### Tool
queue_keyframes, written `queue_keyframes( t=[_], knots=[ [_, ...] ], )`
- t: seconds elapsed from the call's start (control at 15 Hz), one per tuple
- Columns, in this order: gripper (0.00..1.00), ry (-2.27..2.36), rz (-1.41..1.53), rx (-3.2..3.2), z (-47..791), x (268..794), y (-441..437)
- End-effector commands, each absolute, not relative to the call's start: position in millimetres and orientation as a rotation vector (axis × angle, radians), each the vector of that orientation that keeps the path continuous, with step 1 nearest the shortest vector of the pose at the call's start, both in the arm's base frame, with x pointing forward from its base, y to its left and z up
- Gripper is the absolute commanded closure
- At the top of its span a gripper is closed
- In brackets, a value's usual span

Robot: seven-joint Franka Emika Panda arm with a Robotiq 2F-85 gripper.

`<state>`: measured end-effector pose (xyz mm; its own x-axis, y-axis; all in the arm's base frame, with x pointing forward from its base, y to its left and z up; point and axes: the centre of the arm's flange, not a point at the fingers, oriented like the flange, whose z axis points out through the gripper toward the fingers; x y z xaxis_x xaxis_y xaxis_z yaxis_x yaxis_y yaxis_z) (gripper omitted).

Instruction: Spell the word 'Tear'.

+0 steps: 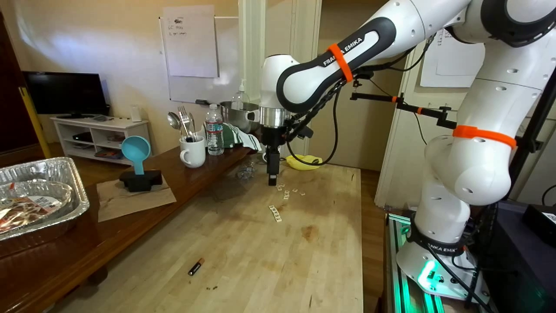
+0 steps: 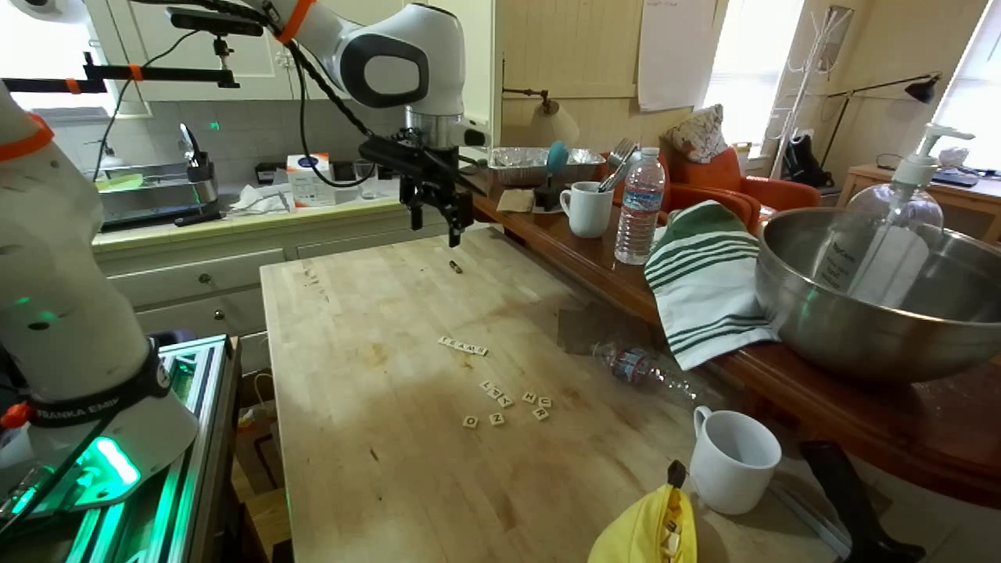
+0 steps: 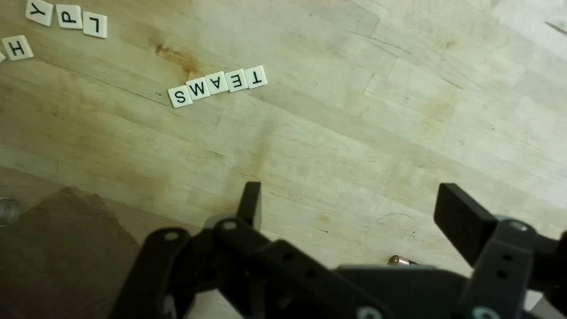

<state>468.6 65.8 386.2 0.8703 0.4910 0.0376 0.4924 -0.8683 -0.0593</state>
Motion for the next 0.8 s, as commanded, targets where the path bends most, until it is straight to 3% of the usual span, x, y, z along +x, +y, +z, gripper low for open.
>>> queue_keyframes(
  t=[0.0, 0.6, 0.67, 0.73],
  knots=[
    [0.0, -0.838, -0.134, -2.974, 361, 476, 51],
    [0.0, -0.974, -0.207, -2.962, 304, 487, 18],
    [0.18, -0.986, -0.2, -2.961, 300, 487, 15],
    [0.26, -1.0, -0.192, -2.957, 295, 487, 11]
  ],
)
